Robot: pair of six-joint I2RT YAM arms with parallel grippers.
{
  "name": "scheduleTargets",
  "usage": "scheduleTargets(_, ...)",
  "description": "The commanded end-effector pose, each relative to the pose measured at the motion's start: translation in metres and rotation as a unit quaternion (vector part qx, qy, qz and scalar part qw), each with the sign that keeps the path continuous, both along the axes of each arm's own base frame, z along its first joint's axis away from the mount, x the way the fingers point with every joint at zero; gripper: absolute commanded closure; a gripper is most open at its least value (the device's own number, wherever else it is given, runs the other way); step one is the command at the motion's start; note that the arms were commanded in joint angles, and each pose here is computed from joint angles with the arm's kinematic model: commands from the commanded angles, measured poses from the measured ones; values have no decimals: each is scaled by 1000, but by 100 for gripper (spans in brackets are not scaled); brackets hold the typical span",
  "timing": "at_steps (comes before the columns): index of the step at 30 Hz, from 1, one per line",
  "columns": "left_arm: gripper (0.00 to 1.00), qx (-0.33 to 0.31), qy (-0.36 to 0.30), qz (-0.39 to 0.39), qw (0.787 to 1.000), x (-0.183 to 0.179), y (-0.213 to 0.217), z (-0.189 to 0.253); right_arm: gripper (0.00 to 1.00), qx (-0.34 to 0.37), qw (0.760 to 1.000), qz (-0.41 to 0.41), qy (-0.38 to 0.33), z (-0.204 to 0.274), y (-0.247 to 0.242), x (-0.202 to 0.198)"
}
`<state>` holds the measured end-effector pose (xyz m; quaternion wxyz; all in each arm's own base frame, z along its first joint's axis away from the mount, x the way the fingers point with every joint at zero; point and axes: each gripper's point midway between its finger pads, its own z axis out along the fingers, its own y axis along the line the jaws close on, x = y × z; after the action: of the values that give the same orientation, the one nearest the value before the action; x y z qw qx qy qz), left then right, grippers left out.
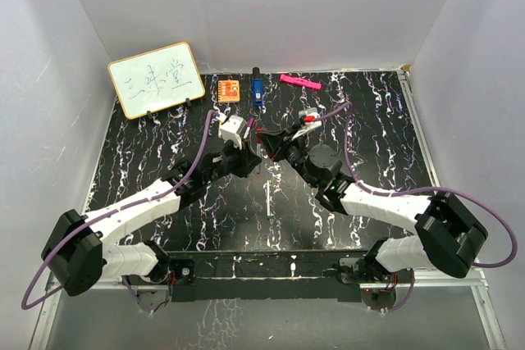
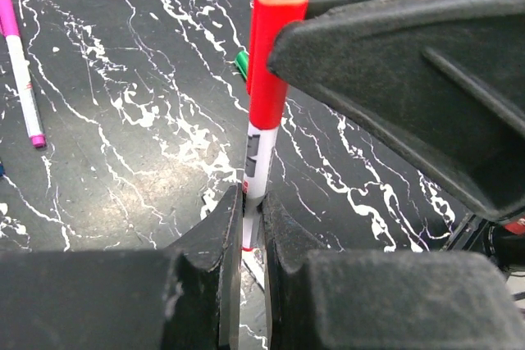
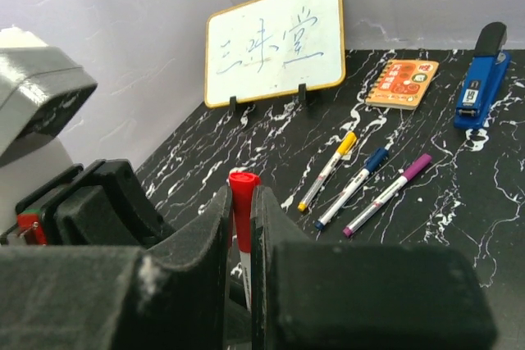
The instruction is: Insert the pens into the pen caps
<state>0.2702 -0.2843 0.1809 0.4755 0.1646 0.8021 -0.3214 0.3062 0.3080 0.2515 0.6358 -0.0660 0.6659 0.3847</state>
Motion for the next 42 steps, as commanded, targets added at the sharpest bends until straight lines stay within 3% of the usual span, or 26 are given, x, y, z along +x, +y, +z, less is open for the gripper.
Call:
scheduleTargets(1,100,-136,-176,77,972,45,16,147,100,-139,979,111,99,-97,23,-52)
scheduleTargets(14,100,-155,-191,85,966,52,33,167,100,-162,970,134,126,-121,31,-64)
scheduleTargets(21,100,-115,-171,110,972,54,46,145,100,-163,980,57,99,-100,13,-43)
scheduleTargets(27,100,-35,-112,138,983,70,59,101,100,-172,983,-23,66,-74,-14,-24)
scheduleTargets(32,100,48,-34,160,985,92,76,45,77,-172,978,-105,60,-60,-47,-6)
scheduleTargets(38,100,99,43,169,980,114,93,-11,39,-171,967,-176,75,-55,-82,13)
scheduleTargets(42,100,130,85,167,974,127,104,-39,26,-151,961,-209,101,-57,-107,24)
